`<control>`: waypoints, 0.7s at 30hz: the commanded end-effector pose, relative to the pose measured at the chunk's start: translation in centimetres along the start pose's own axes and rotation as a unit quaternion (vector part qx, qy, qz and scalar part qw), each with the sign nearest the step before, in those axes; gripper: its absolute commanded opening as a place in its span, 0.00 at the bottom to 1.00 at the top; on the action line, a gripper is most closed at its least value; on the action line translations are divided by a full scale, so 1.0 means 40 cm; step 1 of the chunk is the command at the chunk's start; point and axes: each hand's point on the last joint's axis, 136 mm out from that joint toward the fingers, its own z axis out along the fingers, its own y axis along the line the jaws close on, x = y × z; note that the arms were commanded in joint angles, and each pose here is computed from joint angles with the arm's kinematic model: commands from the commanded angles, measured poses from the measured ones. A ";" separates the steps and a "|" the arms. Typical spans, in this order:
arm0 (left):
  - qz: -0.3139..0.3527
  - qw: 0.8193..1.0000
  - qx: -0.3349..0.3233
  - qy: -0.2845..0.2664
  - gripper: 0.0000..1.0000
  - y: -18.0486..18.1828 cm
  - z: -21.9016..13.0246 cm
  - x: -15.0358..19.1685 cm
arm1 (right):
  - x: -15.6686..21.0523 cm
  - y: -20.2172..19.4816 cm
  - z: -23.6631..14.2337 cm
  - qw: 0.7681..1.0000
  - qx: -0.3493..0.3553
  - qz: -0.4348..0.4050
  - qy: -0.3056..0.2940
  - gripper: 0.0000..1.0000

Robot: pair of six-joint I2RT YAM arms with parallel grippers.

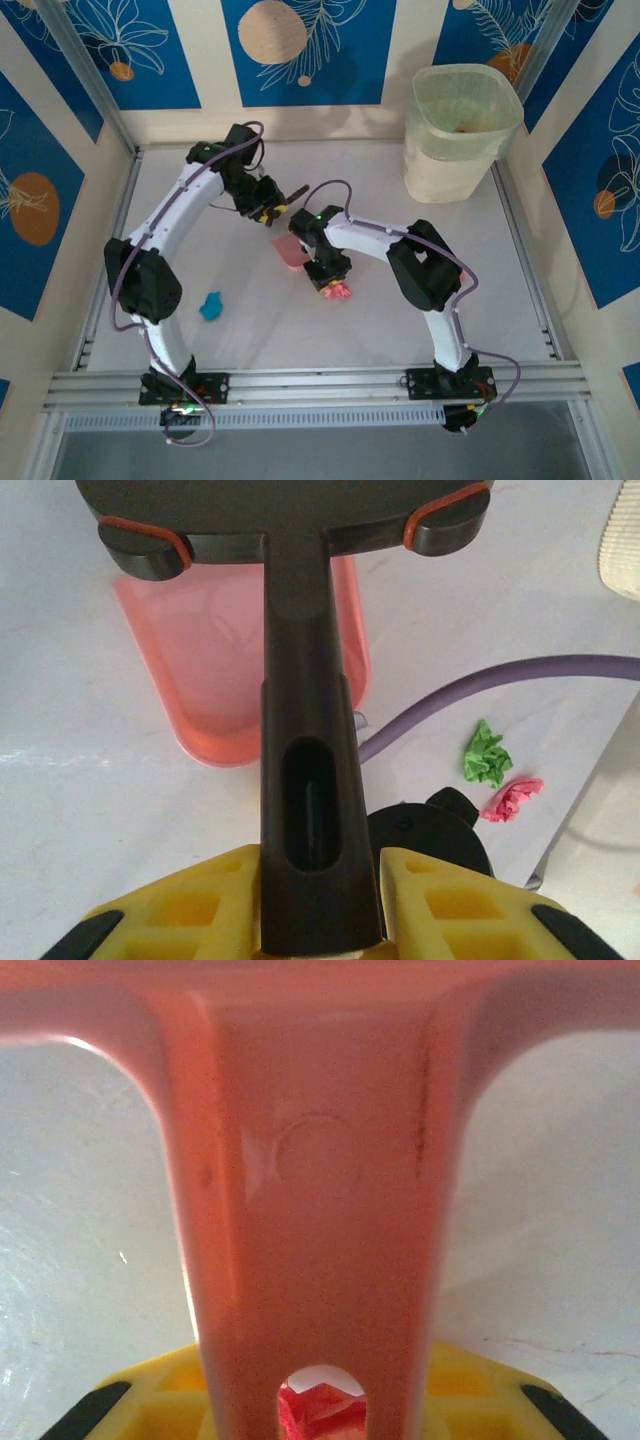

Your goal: Sweep away the paper scraps from the table

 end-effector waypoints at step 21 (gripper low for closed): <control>-0.016 0.992 0.099 0.077 0.00 -0.032 -0.094 0.187 | -0.067 -0.057 -0.036 0.999 0.015 0.001 -0.051 0.00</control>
